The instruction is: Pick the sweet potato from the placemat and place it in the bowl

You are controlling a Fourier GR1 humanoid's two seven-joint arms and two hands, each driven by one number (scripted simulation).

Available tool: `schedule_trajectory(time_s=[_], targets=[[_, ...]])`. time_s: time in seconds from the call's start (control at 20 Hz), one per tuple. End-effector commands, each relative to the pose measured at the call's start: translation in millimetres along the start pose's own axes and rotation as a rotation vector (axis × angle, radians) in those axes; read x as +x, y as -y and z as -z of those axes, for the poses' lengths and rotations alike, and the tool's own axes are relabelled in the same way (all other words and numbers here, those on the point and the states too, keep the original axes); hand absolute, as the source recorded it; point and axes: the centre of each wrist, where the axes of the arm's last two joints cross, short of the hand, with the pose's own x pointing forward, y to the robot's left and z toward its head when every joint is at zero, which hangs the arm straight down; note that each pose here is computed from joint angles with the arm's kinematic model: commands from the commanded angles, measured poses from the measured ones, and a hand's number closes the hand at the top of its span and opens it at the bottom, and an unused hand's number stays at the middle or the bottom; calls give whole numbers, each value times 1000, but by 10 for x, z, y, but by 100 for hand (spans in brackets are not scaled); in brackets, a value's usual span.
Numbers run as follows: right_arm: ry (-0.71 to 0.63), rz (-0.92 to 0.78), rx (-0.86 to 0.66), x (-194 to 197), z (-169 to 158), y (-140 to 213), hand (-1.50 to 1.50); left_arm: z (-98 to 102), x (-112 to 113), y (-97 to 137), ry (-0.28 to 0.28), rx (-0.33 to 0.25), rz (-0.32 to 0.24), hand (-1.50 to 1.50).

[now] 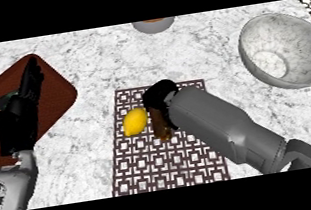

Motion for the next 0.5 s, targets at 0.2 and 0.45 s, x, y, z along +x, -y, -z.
schedule_trajectory(time_s=[0.2,0.45], targets=[[88,36,14,-74,87,-84,150,-101,-146,-24,-2,10,12,0],[101,307,-284,347,-80,-510,150,-60,-212,-105,-18,38,19,0]])
